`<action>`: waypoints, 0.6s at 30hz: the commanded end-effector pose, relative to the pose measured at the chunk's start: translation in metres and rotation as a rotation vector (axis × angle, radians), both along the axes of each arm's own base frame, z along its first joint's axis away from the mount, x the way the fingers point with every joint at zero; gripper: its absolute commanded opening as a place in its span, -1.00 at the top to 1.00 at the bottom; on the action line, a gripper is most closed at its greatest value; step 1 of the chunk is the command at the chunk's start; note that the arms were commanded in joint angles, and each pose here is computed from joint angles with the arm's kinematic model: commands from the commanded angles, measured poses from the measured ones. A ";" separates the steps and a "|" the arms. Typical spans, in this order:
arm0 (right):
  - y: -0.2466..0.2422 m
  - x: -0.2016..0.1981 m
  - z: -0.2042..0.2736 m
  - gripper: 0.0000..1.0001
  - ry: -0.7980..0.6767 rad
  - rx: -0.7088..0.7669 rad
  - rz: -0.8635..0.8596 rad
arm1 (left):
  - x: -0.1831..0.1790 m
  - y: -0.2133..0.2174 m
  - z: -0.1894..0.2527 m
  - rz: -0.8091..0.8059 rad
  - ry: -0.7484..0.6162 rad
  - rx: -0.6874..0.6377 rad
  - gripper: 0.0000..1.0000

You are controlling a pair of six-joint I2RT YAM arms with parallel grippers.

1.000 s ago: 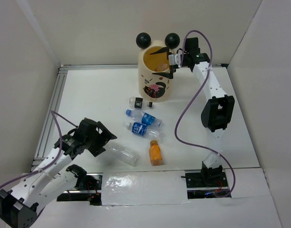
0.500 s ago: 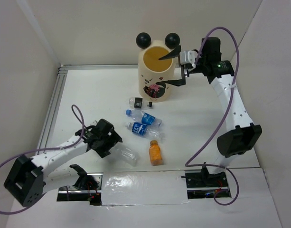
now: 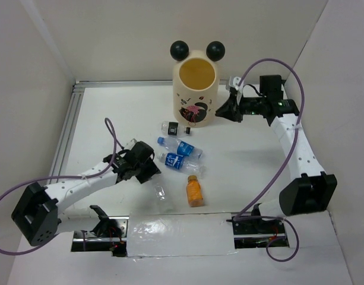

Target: Put the plastic bottles in the bin

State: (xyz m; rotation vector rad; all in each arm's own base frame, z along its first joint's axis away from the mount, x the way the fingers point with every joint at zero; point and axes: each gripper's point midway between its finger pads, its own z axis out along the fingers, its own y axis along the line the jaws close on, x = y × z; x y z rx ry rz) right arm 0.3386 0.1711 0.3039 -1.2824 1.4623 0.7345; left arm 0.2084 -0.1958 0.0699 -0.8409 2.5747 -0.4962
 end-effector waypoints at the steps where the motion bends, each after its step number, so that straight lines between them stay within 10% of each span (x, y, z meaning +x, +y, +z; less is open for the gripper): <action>1: -0.027 -0.012 -0.009 0.72 0.039 -0.032 -0.157 | 0.026 -0.016 0.087 -0.107 -0.271 -0.016 0.93; 3: -0.039 -0.014 -0.027 0.41 0.071 -0.069 -0.214 | 0.040 -0.025 0.127 -0.153 -0.405 -0.035 0.94; 4: -0.046 -0.019 -0.044 -0.57 0.131 -0.070 -0.247 | 0.051 -0.032 0.162 -0.218 -0.518 -0.031 0.94; 5: -0.049 -0.022 -0.049 -0.87 0.160 -0.064 -0.264 | 0.062 -0.042 0.189 -0.233 -0.610 -0.059 0.94; 10: -0.060 -0.041 -0.102 -1.00 0.422 -0.061 -0.259 | 0.121 -0.071 0.307 -0.304 -1.041 0.021 0.91; 12: -0.062 -0.041 -0.123 -0.69 0.541 -0.058 -0.259 | 0.152 -0.086 0.347 -0.317 -1.175 0.108 0.89; 13: -0.066 -0.046 -0.130 -0.07 0.582 -0.069 -0.253 | 0.163 -0.090 0.376 -0.275 -1.273 0.108 0.89; 16: -0.068 -0.045 -0.141 0.88 0.599 -0.070 -0.239 | 0.201 -0.103 0.413 -0.195 -1.409 0.202 0.91; 18: -0.070 -0.048 -0.146 0.92 0.581 -0.063 -0.253 | 0.218 -0.093 0.456 -0.069 -1.502 0.248 0.88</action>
